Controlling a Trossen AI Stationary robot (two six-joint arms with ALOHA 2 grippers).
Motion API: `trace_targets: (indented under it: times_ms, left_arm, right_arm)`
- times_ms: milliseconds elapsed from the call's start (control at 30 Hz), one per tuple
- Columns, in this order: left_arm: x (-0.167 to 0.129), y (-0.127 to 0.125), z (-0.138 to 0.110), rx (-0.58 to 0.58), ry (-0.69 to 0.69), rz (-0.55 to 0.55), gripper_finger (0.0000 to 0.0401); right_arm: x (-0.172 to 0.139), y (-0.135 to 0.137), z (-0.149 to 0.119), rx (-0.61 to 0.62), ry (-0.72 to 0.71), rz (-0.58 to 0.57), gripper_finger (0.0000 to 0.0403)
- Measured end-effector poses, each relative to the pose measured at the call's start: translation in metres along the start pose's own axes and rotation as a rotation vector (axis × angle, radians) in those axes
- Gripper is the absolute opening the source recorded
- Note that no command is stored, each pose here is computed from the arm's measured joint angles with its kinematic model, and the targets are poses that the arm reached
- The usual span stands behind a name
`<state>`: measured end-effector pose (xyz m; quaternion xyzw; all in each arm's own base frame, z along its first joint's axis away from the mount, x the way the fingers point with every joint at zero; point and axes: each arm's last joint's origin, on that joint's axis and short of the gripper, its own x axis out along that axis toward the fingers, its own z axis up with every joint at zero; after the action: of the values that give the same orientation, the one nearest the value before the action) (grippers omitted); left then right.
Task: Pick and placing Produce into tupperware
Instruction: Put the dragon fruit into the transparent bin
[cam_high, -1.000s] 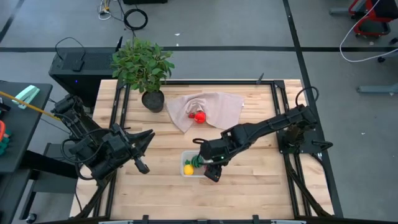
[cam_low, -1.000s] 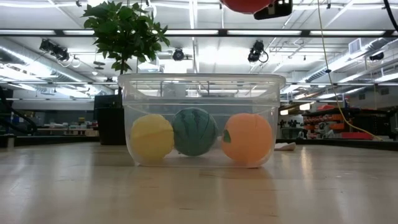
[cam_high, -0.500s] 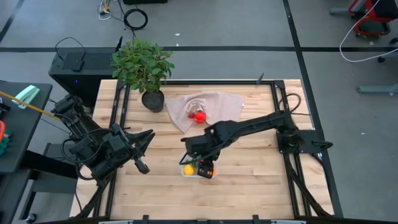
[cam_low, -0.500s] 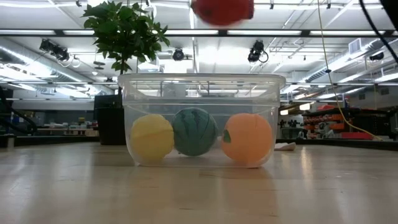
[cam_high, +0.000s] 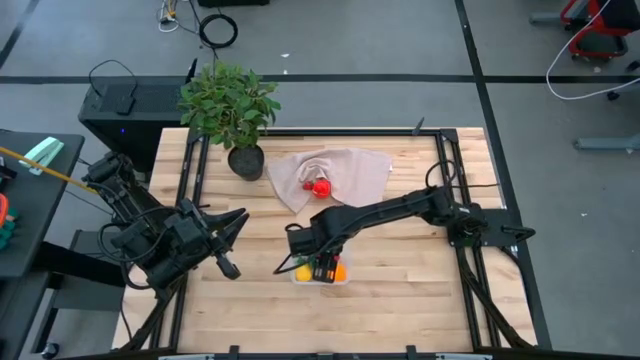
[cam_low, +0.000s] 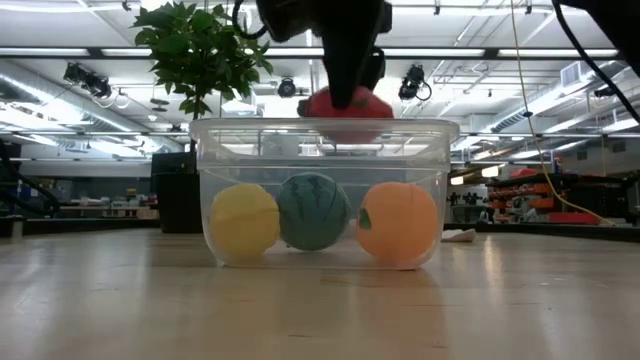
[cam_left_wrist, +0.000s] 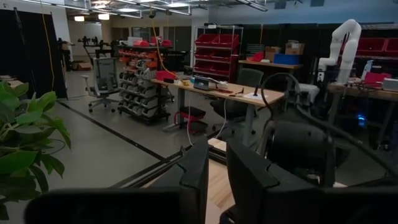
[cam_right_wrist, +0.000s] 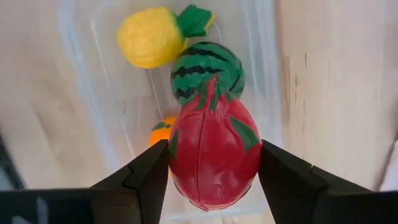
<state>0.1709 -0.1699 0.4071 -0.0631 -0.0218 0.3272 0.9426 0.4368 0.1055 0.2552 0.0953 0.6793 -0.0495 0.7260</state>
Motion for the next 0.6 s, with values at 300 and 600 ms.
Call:
trace_targets:
  times_ms: [300, 600]
  left_arm:
    - [0.000, 0.000, 0.000, 0.001, 0.000, 0.000, 0.0062]
    - [0.000, 0.000, 0.000, 0.001, 0.000, -0.001, 0.0070]
  right_arm:
    - [0.017, -0.002, 0.003, 0.011, 0.023, -0.031, 0.0227]
    - [0.017, -0.002, 0.003, 0.004, 0.026, -0.032, 0.0228]
